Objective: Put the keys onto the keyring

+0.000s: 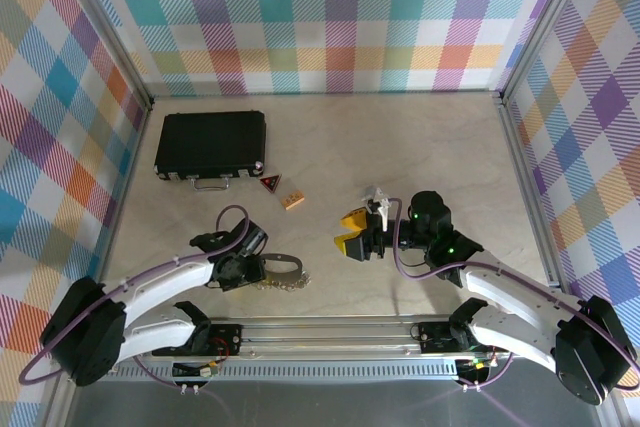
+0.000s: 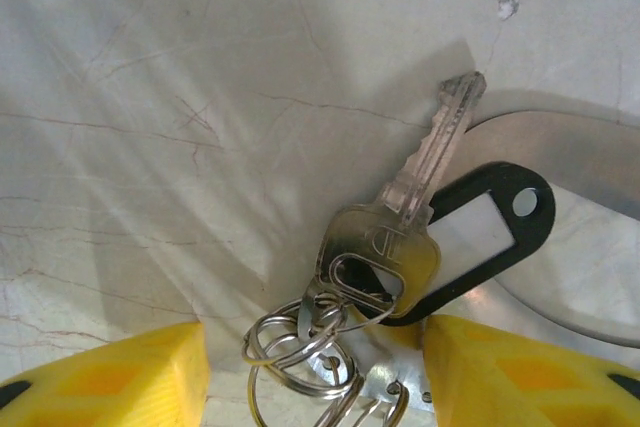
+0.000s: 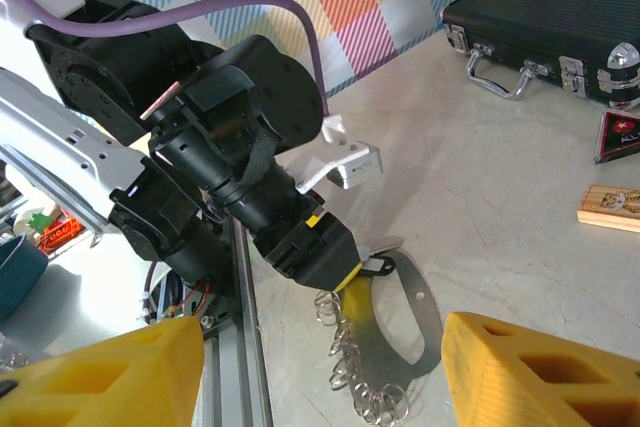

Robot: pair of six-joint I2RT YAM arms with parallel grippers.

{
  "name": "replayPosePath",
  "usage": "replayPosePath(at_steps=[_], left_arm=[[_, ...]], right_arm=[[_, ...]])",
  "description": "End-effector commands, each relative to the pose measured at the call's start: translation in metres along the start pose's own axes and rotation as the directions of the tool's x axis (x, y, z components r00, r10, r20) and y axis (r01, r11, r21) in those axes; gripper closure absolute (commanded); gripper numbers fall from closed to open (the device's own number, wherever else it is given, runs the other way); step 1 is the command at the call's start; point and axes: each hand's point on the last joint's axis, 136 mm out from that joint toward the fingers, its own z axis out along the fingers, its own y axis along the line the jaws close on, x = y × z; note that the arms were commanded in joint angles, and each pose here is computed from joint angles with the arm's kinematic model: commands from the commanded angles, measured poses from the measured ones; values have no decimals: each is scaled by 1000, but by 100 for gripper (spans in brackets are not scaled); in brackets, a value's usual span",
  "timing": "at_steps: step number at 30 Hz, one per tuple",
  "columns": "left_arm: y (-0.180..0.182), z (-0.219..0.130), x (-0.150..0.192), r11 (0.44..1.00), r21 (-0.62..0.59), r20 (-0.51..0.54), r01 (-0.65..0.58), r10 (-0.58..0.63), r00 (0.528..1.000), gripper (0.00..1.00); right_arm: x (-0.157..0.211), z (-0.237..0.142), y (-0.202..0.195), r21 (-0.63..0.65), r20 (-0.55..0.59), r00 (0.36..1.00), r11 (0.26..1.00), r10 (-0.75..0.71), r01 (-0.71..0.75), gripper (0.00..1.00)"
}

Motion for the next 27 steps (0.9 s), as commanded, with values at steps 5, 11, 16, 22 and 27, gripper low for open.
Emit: replayPosePath(at_steps=[5,11,16,22,27], left_arm=[[-116,-22,-45,922,363,166,-137,81,983,47],[-119,-29,-46,920,360,185,-156,93,978,51],[-127,-30,-48,915,358,191,-184,121,974,51],[-127,-33,-51,917,323,205,-236,176,963,53],[-122,-33,-48,892,209,152,-400,375,915,56]], right_arm=[[-1,-5,3,-13,13,1000,1000,-10,10,36],[-1,-6,3,-15,18,1000,1000,-7,8,36],[-2,-6,3,-13,22,1000,1000,-7,7,36],[-2,-7,2,-6,26,1000,1000,-9,9,36],[0,-6,-1,-4,17,1000,1000,6,-6,36]])
